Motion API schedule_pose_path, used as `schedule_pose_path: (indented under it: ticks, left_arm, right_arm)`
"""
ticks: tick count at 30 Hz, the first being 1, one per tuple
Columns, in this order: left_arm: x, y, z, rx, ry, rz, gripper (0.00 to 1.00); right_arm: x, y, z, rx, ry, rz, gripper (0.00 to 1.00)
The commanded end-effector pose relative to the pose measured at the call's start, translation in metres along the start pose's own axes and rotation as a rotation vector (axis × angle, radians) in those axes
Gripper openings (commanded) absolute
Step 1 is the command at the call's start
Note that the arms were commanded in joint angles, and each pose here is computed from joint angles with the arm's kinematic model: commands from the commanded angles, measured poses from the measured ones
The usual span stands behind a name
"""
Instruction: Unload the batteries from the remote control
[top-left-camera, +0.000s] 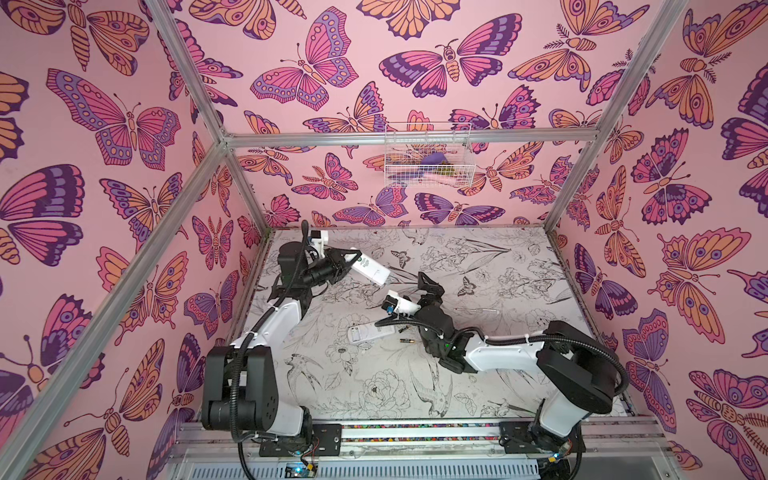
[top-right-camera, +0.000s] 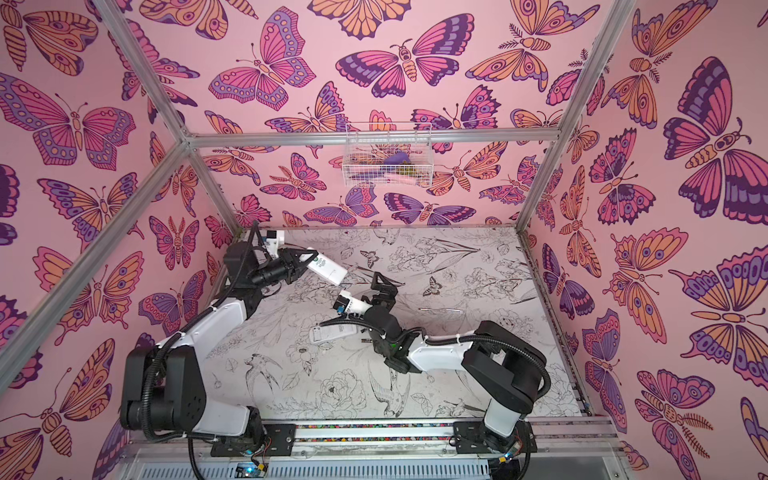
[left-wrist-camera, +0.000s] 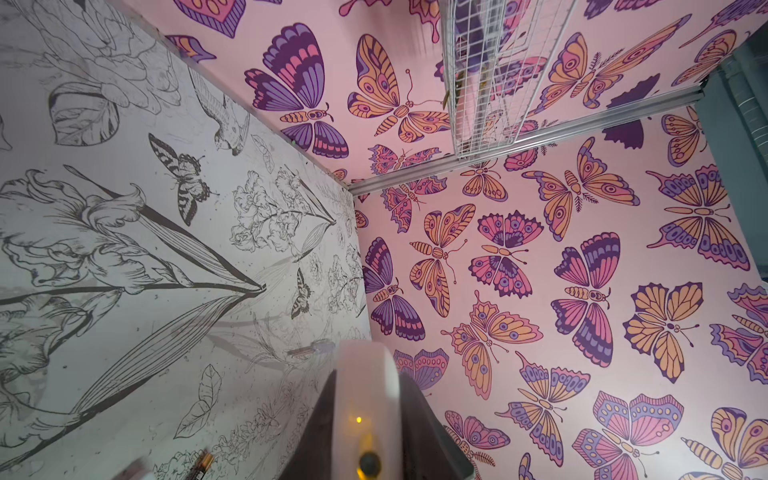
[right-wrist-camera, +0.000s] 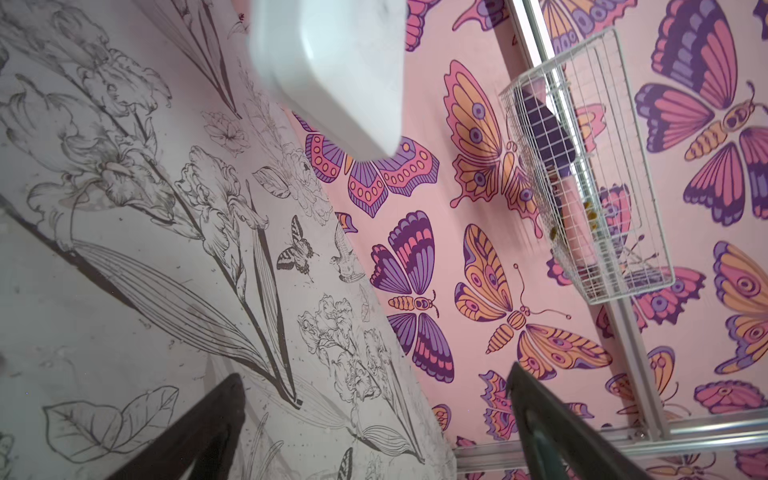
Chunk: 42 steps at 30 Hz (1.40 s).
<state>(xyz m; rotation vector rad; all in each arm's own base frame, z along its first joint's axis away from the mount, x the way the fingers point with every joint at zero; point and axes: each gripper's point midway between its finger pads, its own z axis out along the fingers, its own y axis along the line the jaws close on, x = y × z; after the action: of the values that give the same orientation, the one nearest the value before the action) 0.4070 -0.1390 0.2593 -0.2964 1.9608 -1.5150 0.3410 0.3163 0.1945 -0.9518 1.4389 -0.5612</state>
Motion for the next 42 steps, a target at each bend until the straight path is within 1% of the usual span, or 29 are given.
schedule_pose_path:
  ticks: [1, 3, 5, 8, 10, 15, 16, 18, 20, 21, 23, 25, 26, 27, 29, 32, 33, 37, 40, 42]
  left_arm:
    - [-0.008, -0.008, -0.009, 0.031, -0.049, 0.043, 0.0]
    - [-0.01, -0.007, -0.011, 0.028, -0.058, 0.03, 0.0]
    - [-0.01, -0.008, -0.012, 0.042, -0.057, 0.051, 0.0]
    - [-0.013, -0.001, -0.013, 0.037, -0.076, 0.048, 0.0]
    - [-0.015, 0.001, -0.013, 0.027, -0.08, 0.029, 0.0]
    - [-0.014, 0.002, -0.015, 0.04, -0.093, 0.066, 0.0]
    - [-0.015, 0.004, -0.015, 0.035, -0.098, 0.059, 0.0]
    - [-0.015, 0.003, -0.016, 0.038, -0.1, 0.062, 0.0]
    - [-0.013, 0.008, -0.016, 0.027, -0.102, 0.052, 0.0]
    - [-0.012, 0.015, -0.015, 0.012, -0.116, 0.032, 0.0]
    - [-0.014, 0.025, -0.016, 0.0, -0.162, 0.002, 0.0]
    - [-0.017, 0.026, -0.019, 0.016, -0.208, 0.001, 0.0]
    - [-0.018, 0.025, -0.02, 0.021, -0.216, 0.004, 0.0]
    - [-0.017, 0.027, -0.02, 0.02, -0.217, 0.004, 0.0]
    - [-0.013, 0.031, -0.018, 0.008, -0.22, 0.015, 0.0]
    - [-0.01, 0.037, -0.016, -0.01, -0.22, 0.001, 0.0]
    - [-0.008, 0.039, -0.015, -0.014, -0.216, -0.007, 0.0]
    - [-0.005, 0.043, -0.013, -0.025, -0.214, -0.004, 0.0]
    - [-0.006, 0.042, -0.012, -0.033, -0.208, -0.03, 0.0]
    - [-0.001, 0.046, -0.011, -0.046, -0.188, -0.039, 0.0]
  right_arm:
    - [0.008, -0.02, 0.002, 0.049, 0.124, 0.285, 0.99]
    - [0.013, -0.016, 0.003, 0.013, 0.185, 0.342, 0.99]
    - [0.018, -0.011, 0.0, -0.045, 0.251, 0.405, 0.99]
    - [0.023, 0.001, -0.002, -0.143, 0.312, 0.523, 0.99]
    - [0.023, 0.004, -0.003, -0.178, 0.322, 0.61, 0.99]
    - [0.021, 0.017, -0.009, -0.318, 0.324, 0.842, 0.99]
    - [0.016, 0.007, -0.01, -0.324, 0.298, 0.936, 0.99]
    - [0.019, 0.004, -0.008, -0.364, 0.314, 1.101, 0.99]
    - [0.027, 0.001, -0.006, -0.384, 0.375, 1.255, 0.99]
    - [0.035, -0.001, -0.005, -0.369, 0.42, 1.344, 0.99]
    - [0.037, 0.0, -0.001, -0.41, 0.452, 1.517, 0.99]
    - [0.034, 0.0, 0.003, -0.466, 0.457, 1.71, 1.0]
    - [0.031, 0.0, 0.004, -0.494, 0.453, 1.78, 1.0]
    - [0.024, -0.001, 0.007, -0.531, 0.423, 1.842, 0.99]
    - [0.01, -0.001, 0.011, -0.601, 0.361, 1.921, 0.99]
    - [-0.011, -0.005, 0.016, -0.689, 0.303, 2.04, 0.97]
    - [-0.014, 0.004, 0.021, -0.72, 0.315, 2.07, 0.95]
    - [-0.046, 0.006, 0.027, -0.878, 0.261, 2.139, 0.91]
    - [-0.058, 0.011, 0.034, -0.944, 0.269, 2.185, 0.82]
    - [-0.067, 0.012, 0.035, -0.982, 0.255, 2.199, 0.81]
